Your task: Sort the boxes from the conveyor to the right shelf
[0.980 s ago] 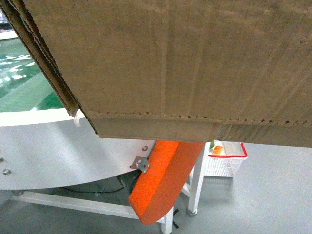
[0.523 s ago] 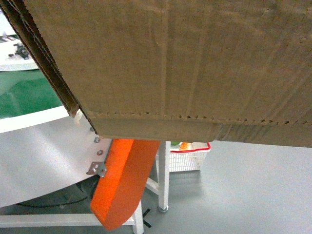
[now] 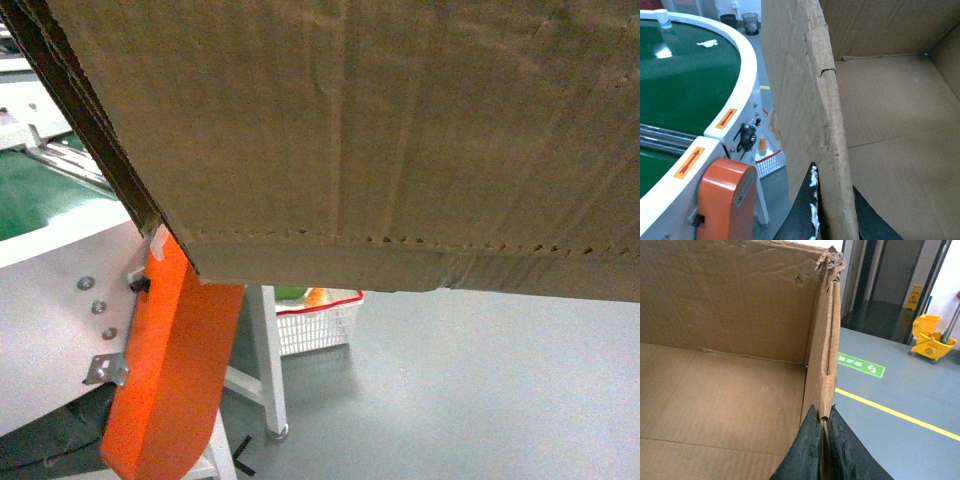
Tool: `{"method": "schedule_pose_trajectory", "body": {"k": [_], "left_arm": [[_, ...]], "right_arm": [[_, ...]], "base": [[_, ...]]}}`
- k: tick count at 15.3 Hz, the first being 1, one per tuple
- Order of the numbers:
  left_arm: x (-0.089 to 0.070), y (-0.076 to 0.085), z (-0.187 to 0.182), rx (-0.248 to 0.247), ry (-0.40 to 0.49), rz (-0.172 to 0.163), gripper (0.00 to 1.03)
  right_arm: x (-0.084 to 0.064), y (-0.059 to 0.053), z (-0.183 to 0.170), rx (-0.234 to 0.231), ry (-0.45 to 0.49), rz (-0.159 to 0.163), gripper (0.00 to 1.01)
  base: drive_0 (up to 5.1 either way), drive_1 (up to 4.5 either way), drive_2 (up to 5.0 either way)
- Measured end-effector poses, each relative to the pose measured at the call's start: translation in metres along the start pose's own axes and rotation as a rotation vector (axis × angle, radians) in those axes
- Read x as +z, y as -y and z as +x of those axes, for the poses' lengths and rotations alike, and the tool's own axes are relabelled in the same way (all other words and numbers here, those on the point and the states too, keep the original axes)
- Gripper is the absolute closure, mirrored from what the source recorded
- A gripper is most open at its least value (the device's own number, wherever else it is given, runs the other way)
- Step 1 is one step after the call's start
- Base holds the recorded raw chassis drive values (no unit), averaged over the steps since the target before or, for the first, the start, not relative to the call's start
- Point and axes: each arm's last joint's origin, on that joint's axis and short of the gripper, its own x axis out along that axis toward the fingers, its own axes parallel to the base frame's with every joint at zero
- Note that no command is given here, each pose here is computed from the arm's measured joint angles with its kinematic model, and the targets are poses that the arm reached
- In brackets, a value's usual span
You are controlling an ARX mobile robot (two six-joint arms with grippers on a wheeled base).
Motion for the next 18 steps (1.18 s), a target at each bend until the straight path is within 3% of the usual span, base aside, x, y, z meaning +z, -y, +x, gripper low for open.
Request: {"method": "schedule_pose_trajectory", "body": {"k": [18], "left_arm": [[-0.0001, 0.0001, 0.0001, 0.000, 0.000, 0.000, 1.00]], "right_arm": [[0.0000, 0.0000, 0.0000, 0.000, 0.000, 0.000, 0.99]], "base": [[-1.6, -1.61, -1.6]]}}
